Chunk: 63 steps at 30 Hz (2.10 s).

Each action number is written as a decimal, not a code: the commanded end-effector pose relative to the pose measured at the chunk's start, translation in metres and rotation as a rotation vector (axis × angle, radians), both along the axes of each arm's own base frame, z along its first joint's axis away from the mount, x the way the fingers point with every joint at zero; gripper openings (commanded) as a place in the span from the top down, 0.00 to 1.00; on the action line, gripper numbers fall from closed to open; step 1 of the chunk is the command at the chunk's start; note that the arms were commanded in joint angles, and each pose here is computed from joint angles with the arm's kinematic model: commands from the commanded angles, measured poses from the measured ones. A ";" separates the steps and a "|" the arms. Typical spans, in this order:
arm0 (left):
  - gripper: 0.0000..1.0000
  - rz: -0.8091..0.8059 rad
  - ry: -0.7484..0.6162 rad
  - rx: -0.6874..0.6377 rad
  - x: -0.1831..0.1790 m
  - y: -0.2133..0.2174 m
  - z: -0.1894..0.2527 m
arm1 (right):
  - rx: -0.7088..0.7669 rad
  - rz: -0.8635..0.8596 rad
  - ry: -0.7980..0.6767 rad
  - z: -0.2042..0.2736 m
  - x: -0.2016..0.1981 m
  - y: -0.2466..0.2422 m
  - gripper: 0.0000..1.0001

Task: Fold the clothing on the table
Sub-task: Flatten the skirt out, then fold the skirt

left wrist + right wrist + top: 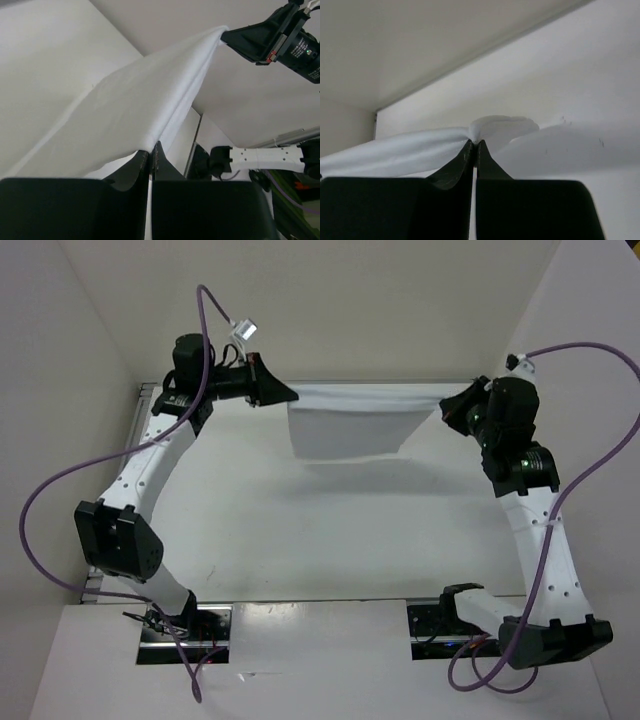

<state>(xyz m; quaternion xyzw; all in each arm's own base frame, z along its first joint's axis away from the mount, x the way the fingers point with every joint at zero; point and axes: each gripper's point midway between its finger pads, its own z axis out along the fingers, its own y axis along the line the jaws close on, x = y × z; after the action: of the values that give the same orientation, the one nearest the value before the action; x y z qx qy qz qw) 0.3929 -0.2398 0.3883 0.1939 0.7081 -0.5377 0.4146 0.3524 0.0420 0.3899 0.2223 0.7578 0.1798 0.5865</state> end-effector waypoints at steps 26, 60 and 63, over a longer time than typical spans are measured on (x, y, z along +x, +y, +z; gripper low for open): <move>0.79 0.326 0.332 0.079 0.051 0.043 -0.142 | -0.006 0.308 0.191 -0.110 0.065 0.060 0.73; 0.49 0.436 0.730 0.469 -0.119 0.049 -0.330 | 0.219 0.109 0.862 -0.278 -0.124 0.058 0.45; 0.54 0.436 0.800 0.506 -0.123 0.046 -0.351 | 0.217 0.107 0.873 -0.281 -0.124 0.058 0.45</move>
<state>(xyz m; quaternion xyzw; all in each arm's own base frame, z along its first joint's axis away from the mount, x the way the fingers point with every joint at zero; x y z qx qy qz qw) 0.2657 -0.1960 0.0556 -0.0639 0.9361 -0.3063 0.1606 0.2330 0.0981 0.1093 0.2928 0.9223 0.1762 0.1807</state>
